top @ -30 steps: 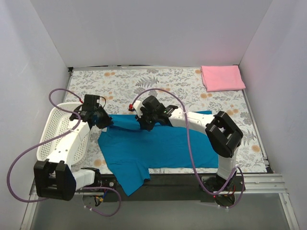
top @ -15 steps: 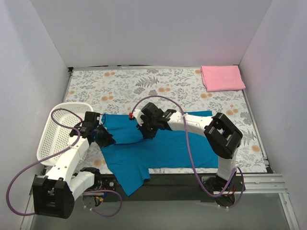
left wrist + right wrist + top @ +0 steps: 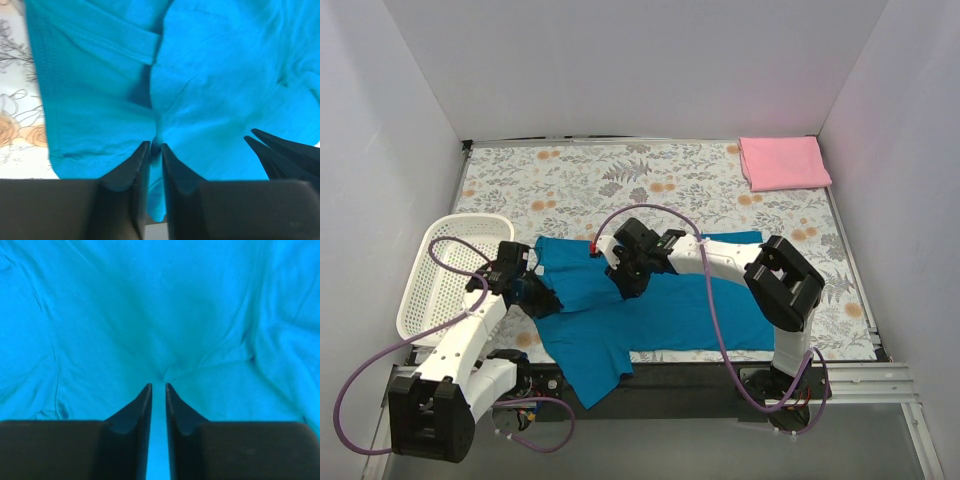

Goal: Fold and stack the t-shirts
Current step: Fold the tshirt

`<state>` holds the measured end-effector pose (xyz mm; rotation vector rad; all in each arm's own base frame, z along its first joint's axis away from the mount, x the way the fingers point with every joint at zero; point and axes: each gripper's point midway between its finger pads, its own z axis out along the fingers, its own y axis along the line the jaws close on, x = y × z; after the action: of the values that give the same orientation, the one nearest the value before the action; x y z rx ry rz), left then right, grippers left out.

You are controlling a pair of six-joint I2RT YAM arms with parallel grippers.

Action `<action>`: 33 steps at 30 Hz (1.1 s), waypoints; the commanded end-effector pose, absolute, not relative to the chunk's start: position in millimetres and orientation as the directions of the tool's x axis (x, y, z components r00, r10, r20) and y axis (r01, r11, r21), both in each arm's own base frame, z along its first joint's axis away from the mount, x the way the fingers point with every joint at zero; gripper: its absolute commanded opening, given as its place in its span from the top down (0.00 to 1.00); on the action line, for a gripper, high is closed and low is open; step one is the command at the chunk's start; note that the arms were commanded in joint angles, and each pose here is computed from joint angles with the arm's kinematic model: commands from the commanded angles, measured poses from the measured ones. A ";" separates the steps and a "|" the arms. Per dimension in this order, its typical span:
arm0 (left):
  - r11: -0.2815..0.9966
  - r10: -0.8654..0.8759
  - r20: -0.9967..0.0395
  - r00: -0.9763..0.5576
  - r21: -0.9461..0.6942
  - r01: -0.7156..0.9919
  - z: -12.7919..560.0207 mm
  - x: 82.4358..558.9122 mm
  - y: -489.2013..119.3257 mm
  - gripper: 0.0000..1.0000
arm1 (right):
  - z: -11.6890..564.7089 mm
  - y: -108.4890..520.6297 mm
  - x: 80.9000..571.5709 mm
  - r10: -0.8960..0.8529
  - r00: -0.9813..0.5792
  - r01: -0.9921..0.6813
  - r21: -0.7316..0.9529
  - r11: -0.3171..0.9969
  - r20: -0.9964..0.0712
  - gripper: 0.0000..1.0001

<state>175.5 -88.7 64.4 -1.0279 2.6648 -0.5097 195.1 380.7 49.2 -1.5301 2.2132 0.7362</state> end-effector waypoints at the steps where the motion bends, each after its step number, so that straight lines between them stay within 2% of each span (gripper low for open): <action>1: 0.682 -0.704 -0.107 -0.702 -0.378 -0.626 64.6 170.0 -82.5 0.82 | 54.9 380.2 195.8 -0.766 -0.346 -0.938 0.204 0.280 -0.541 0.76; 2: 0.680 -0.707 -0.116 -0.698 -0.385 -0.624 67.3 171.5 -82.3 0.77 | 59.2 378.5 197.9 -0.764 -0.345 -0.938 0.189 0.289 -0.545 0.71; 3: 0.677 -0.711 -0.126 -0.692 -0.389 -0.625 70.0 173.7 -81.4 0.66 | 61.3 376.1 199.6 -0.764 -0.345 -0.938 0.173 0.300 -0.545 0.68; 6: 0.686 -0.711 -0.193 -0.676 -0.399 -0.608 83.8 183.5 -74.5 0.49 | 70.5 358.8 215.2 -0.764 -0.351 -0.925 0.075 0.372 -0.542 0.60; 10: 0.721 -0.688 -0.321 -0.651 -0.400 -0.565 106.8 207.8 -61.7 0.45 | 79.2 314.7 252.4 -0.740 -0.414 -0.836 -0.100 0.539 -0.530 0.54; 13: 0.746 -0.665 -0.397 -0.632 -0.392 -0.538 120.3 237.5 -55.7 0.46 | 85.3 278.5 277.6 -0.666 -0.514 -0.741 -0.111 0.662 -0.540 0.53; 16: 0.755 -0.655 -0.426 -0.624 -0.392 -0.525 123.4 272.5 -57.1 0.47 | 89.0 237.1 301.5 -0.549 -0.621 -0.619 -0.080 0.781 -0.559 0.53; 18: 0.767 -0.641 -0.460 -0.614 -0.409 -0.494 129.3 299.4 -59.3 0.53 | 93.3 214.2 310.8 -0.496 -0.647 -0.563 -0.075 0.823 -0.579 0.53; 19: 0.773 -0.634 -0.471 -0.613 -0.395 -0.496 124.8 316.4 -59.1 0.57 | 98.3 186.9 329.4 -0.377 -0.696 -0.448 -0.041 0.893 -0.611 0.53; 20: 0.777 -0.630 -0.446 -0.636 -0.357 -0.519 107.5 324.6 -58.7 0.61 | 99.1 176.4 334.2 -0.340 -0.707 -0.413 -0.028 0.910 -0.620 0.53; 21: 0.780 -0.626 -0.464 -0.627 -0.361 -0.511 113.7 339.3 -58.6 0.64 | 102.2 159.4 344.4 -0.264 -0.717 -0.348 0.003 0.937 -0.645 0.54; 23: 0.780 -0.623 -0.438 -0.649 -0.287 -0.556 82.4 353.8 -54.3 0.67 | 104.5 143.4 356.6 -0.163 -0.715 -0.285 0.070 0.956 -0.680 0.55; 24: 0.774 -0.627 -0.458 -0.630 -0.274 -0.571 80.8 363.3 -49.1 0.71 | 104.2 134.9 364.7 -0.107 -0.713 -0.251 0.111 0.962 -0.693 0.55; 26: 0.770 -0.623 -0.424 -0.657 -0.185 -0.610 48.2 367.6 -43.5 0.73 | 89.5 107.8 383.6 0.002 -0.731 -0.144 0.158 0.977 -0.683 0.56; 33: 0.728 -0.653 -0.384 -0.653 -0.080 -0.681 12.8 364.3 -16.1 0.76 | 32.4 61.5 404.3 0.219 -0.787 0.049 0.294 0.954 -0.577 0.57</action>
<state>362.0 -42.6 20.3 -0.9575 2.5698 -0.0055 391.6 71.4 50.1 0.0492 2.4717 0.2531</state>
